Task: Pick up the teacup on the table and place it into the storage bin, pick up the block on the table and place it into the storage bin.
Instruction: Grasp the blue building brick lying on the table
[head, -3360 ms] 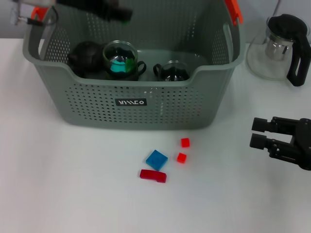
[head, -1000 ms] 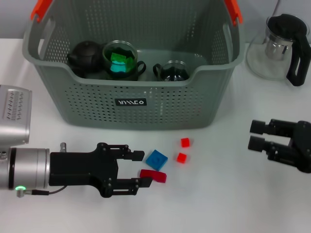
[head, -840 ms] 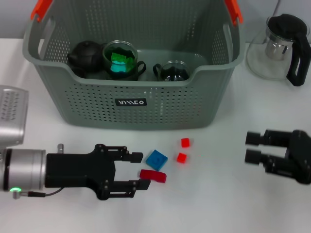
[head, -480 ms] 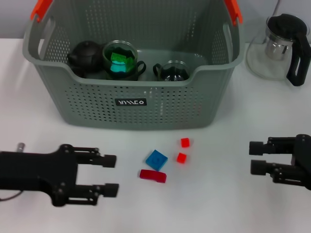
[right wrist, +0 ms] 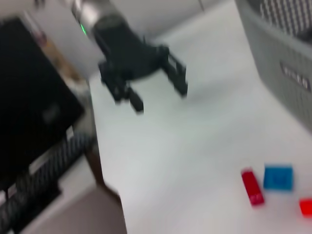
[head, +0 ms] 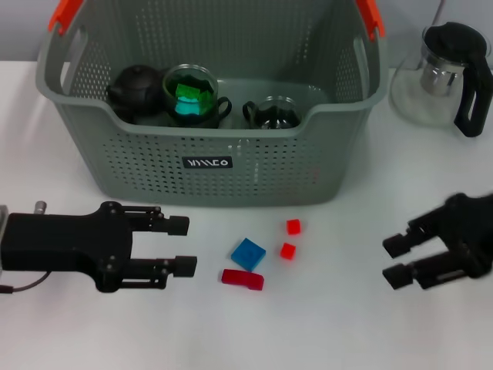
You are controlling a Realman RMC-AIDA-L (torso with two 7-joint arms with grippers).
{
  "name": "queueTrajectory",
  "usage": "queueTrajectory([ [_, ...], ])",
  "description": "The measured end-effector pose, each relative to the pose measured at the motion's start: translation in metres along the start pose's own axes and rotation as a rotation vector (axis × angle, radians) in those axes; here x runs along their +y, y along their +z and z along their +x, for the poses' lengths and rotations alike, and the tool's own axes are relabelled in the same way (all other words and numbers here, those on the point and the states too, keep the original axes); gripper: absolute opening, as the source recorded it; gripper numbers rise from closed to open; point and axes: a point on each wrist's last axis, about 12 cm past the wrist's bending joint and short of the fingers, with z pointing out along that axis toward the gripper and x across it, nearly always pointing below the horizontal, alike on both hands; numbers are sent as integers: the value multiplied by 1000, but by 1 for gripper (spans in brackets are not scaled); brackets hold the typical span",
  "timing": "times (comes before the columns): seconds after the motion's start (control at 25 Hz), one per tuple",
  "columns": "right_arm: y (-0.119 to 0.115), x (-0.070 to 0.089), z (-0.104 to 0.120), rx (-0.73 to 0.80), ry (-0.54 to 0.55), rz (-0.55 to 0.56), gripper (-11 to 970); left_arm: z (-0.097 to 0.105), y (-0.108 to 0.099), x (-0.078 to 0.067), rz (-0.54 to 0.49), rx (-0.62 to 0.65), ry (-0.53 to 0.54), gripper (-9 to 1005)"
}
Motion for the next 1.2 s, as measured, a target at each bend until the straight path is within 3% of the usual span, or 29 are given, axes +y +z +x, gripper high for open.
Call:
queueTrajectory([
  [0.2,19,-1,-49,201,-46,35,530,3,2,2,-13,-22,-15,659],
  [0.48,57,11,-96,395,-180,67,530,16,-12,-2,-74,-42,-57,658],
  [0.8,86,10,-122,433,-248,211,530,33,-28,-10,-160,-99,-70,658],
  [1.2,131,23,-126,532,-511,206,529,39,-34,-12,-204,-148,-91,658],
])
